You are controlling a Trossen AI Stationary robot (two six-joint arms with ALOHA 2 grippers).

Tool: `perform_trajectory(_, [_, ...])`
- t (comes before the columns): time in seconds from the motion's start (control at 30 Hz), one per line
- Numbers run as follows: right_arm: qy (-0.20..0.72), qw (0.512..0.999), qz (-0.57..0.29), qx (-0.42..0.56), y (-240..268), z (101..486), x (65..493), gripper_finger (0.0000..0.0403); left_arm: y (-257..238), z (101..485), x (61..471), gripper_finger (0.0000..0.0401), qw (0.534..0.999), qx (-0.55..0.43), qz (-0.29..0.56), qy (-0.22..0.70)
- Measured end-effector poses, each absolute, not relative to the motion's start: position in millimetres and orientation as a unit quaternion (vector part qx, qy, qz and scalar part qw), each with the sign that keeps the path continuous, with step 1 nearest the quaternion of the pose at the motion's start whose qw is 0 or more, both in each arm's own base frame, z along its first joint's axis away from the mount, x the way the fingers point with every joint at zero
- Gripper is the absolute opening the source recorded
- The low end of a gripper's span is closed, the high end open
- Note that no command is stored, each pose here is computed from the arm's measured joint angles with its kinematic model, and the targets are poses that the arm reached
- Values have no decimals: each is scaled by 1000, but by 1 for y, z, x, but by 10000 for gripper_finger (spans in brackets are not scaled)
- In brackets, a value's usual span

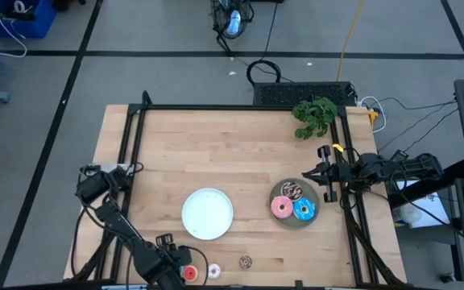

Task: Pick & Place donuts
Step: Put the small blue donut on the white plate

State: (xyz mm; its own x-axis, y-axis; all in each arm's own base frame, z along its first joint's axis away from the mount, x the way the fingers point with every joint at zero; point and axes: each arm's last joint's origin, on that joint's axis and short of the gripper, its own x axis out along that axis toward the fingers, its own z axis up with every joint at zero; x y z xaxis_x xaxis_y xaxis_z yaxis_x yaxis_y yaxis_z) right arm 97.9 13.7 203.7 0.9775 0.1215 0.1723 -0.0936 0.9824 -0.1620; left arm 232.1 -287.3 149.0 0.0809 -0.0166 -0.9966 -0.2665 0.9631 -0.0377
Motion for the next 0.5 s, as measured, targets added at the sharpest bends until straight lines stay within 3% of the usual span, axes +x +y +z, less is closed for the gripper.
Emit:
perform_trajectory(0.4, [-91, 991, 54, -77, 14, 204, 98, 0, -283, 129, 227, 233, 736, -136, 80, 658])
perform_trajectory(0.5, [-91, 991, 54, -77, 14, 204, 98, 0, -286, 133, 230, 210, 737, -126, 65, 661])
